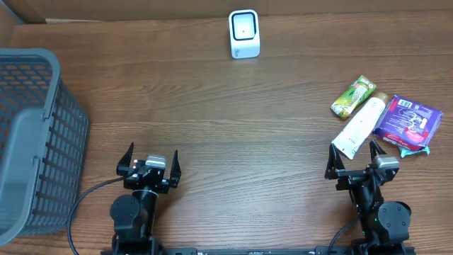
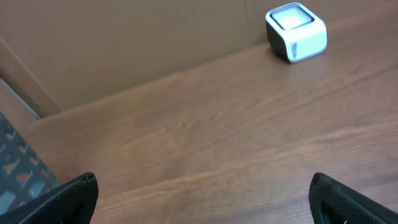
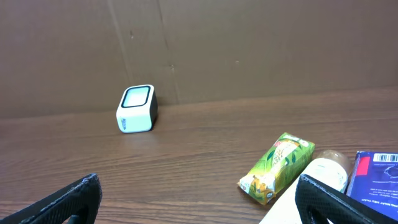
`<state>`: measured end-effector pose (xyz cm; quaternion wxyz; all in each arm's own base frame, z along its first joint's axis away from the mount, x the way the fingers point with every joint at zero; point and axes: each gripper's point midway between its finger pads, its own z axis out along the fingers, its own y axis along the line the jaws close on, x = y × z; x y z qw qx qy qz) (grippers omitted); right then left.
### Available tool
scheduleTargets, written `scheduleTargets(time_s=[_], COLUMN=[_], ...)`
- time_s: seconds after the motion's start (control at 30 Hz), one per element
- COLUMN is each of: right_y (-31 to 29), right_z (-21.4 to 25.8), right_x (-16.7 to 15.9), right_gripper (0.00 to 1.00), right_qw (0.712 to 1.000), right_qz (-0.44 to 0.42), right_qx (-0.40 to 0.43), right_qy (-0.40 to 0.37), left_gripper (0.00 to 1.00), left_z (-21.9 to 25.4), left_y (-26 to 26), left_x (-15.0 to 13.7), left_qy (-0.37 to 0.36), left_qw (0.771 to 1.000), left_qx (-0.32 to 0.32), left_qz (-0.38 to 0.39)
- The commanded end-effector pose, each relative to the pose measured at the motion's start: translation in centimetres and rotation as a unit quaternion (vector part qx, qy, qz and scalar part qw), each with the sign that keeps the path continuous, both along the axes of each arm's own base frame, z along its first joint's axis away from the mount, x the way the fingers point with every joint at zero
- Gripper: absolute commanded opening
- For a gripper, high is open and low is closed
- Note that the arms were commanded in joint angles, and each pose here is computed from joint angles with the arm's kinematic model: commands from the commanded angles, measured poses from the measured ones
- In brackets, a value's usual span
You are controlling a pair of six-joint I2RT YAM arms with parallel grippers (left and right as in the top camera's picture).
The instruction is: Scan the item barcode
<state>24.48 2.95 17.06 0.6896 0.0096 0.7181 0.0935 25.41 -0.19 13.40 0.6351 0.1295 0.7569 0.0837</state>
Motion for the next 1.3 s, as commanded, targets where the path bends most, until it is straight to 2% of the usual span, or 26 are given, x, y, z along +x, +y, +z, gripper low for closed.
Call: scheduleTargets(time_s=[0.0,0.23,1.27], right_y=[-0.2,-0.2,-0.2], right_z=[-0.1,-0.1,-0.1], right_x=[0.0,0.0,0.0], right_gripper=[1.00,1.00,1.00], right_qw=[1.000,1.000,1.000], right_qz=[-0.006,-0.006,-0.006], right_qx=[-0.002,-0.002,-0.002], right_qy=[-0.005,-0.005,-0.005], left_gripper=[1.00,1.00,1.00], left_z=[0.4,2.6,2.3], left_y=[0.5,0.8,0.7], left_x=[-0.4,-0.8,-0.8], left_qy=[-0.012,-0.060,-0.055], left_qw=[0.999,0.998,0.998], left_qx=[0.028,0.030,0.029], left_qz=[0.008,0.016,0.015])
